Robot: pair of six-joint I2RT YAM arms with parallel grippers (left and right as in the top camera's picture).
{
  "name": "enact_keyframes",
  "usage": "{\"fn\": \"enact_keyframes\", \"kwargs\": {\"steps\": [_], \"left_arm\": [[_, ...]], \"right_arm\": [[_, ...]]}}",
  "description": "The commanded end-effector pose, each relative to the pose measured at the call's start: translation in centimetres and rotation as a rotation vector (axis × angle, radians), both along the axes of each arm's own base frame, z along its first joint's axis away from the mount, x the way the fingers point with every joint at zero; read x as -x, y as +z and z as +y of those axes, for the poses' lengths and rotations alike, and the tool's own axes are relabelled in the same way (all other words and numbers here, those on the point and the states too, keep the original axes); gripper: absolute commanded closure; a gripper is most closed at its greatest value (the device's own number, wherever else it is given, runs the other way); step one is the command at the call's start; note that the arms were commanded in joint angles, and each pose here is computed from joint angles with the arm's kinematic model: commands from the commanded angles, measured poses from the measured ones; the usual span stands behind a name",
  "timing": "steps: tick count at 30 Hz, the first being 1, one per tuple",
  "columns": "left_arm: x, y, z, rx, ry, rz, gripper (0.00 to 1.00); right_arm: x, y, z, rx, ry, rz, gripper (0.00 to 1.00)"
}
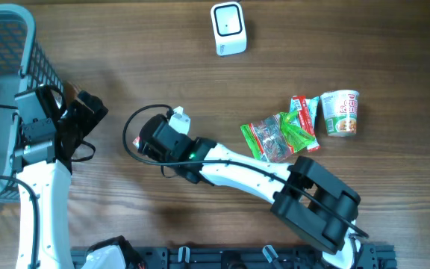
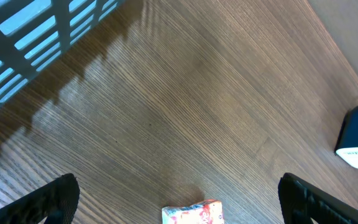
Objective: Scan the item barcode
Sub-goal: 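Reach the right gripper to the small white-red packet and grasp it, then raise the white-red packet to the scanner with the right gripper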
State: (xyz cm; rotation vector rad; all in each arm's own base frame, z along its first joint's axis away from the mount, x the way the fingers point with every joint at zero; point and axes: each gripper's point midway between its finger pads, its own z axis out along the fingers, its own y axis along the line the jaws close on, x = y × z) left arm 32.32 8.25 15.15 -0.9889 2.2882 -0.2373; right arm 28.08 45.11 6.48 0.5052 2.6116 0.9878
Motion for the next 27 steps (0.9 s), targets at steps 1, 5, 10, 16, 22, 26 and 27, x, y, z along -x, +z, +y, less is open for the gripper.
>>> {"fn": "enact_keyframes", "kwargs": {"steps": [1, 5, 10, 16, 22, 26, 27], "left_arm": [[0.0, 0.0, 0.4, -0.001, 0.012, 0.005, 0.0], [0.0, 0.0, 0.4, -0.001, 0.012, 0.005, 0.0], [0.0, 0.0, 0.4, -0.001, 0.012, 0.005, 0.0], [0.0, 0.0, 0.4, -0.001, 0.012, 0.005, 0.0], [0.0, 0.0, 0.4, -0.001, 0.012, 0.005, 0.0], [0.0, 0.0, 0.4, -0.001, 0.012, 0.005, 0.0], [0.0, 0.0, 0.4, -0.001, 0.012, 0.005, 0.0]], "right_arm": [[-0.9, -2.9, -0.6, 0.034, -0.1, 0.011, 0.48], [-1.1, -5.1, -0.4, 0.042, -0.111, 0.023, 0.53], [-1.8, -5.4, -0.8, 0.05, -0.122, 0.006, 0.82], [-1.9, -4.6, -3.6, 0.173, 0.027, 0.003, 0.96], [-2.5, 8.6, -6.2, -0.081, 0.568, -0.198, 0.96], [-1.8, 12.5, -8.8, -0.355, 0.786, -0.218, 0.96], [-1.8, 13.1, -9.5, -0.396, 0.819, -0.237, 0.96]]}}
